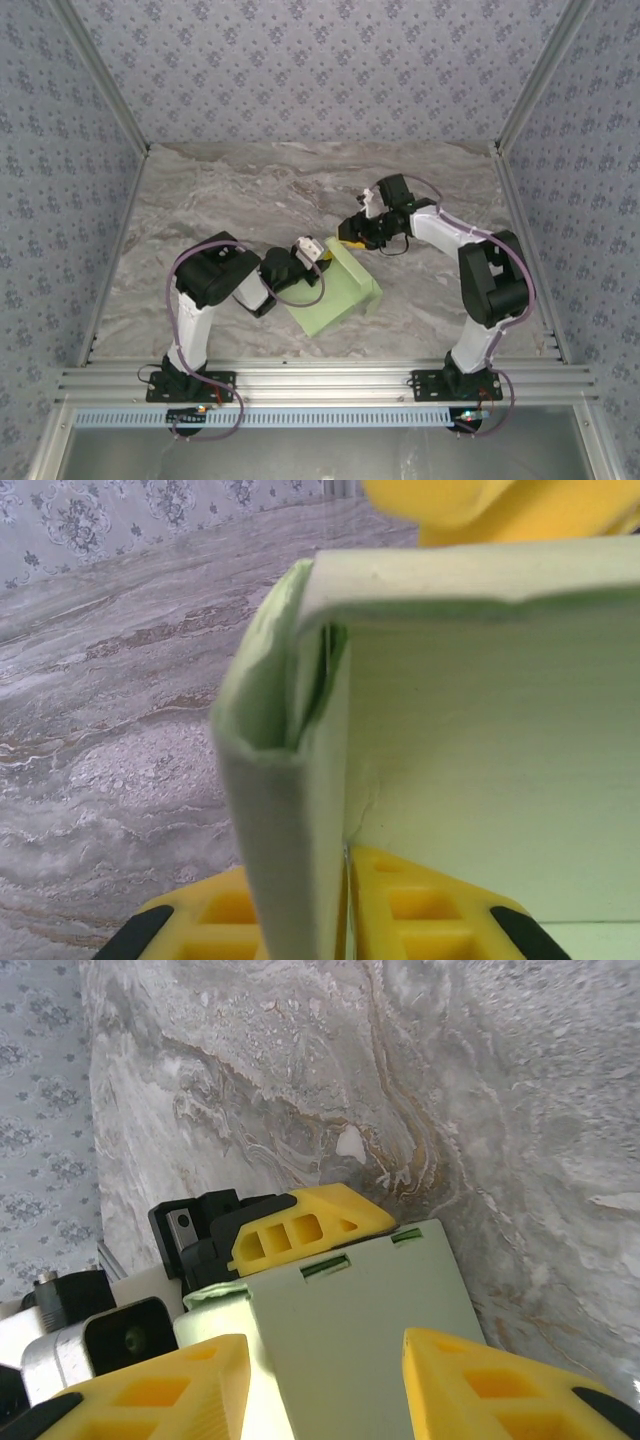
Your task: Fold the paper box
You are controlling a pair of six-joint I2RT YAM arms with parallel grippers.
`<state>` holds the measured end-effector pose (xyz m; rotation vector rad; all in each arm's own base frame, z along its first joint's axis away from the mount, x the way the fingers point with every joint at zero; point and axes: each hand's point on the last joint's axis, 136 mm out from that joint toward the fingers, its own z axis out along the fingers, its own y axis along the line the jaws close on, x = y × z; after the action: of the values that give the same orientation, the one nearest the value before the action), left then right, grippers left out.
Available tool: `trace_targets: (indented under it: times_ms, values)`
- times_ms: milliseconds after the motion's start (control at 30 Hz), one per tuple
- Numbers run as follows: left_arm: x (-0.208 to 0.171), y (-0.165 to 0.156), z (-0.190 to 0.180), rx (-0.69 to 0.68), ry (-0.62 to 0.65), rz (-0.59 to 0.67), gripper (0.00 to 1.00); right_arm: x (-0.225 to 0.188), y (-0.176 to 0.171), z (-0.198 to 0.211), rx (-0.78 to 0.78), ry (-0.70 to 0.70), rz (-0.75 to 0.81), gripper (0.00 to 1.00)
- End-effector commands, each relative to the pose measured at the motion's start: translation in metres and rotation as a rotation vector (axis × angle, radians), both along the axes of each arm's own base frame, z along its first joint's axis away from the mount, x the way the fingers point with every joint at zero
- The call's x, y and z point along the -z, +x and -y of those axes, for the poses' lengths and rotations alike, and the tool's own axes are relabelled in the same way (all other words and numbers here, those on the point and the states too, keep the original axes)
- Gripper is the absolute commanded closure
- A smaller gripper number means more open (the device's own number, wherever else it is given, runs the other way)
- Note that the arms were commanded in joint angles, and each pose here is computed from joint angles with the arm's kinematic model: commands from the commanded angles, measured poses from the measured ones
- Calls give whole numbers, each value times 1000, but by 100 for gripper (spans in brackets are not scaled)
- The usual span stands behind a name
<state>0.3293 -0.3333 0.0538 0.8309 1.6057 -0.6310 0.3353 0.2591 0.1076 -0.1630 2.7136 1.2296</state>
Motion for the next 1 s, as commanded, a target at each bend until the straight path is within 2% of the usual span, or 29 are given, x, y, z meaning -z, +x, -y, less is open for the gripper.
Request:
trace_targets:
  times_ms: [0,133,300,533,700,800,967]
  values:
    - [-3,4,2,-17,-14,12,81,16,-11,-10,-19,-36,-68,57]
    - [-2,4,-1,-25,-5,16,80,20,-6,-11,-17,-122,-32,62]
    - [-9,1,-10,-46,2,31,74,29,-6,0,0,-225,-4,62]
    - [-33,-1,-24,-82,-15,69,65,34,-10,1,6,-253,9,63]
    - [-34,6,-21,-82,-53,41,66,42,-19,1,5,-263,-5,64]
    - [-31,11,-18,-100,-66,21,70,42,-22,1,24,-258,-4,64]
    - [-15,9,-13,-153,14,60,72,44,-34,2,67,-246,-18,66]
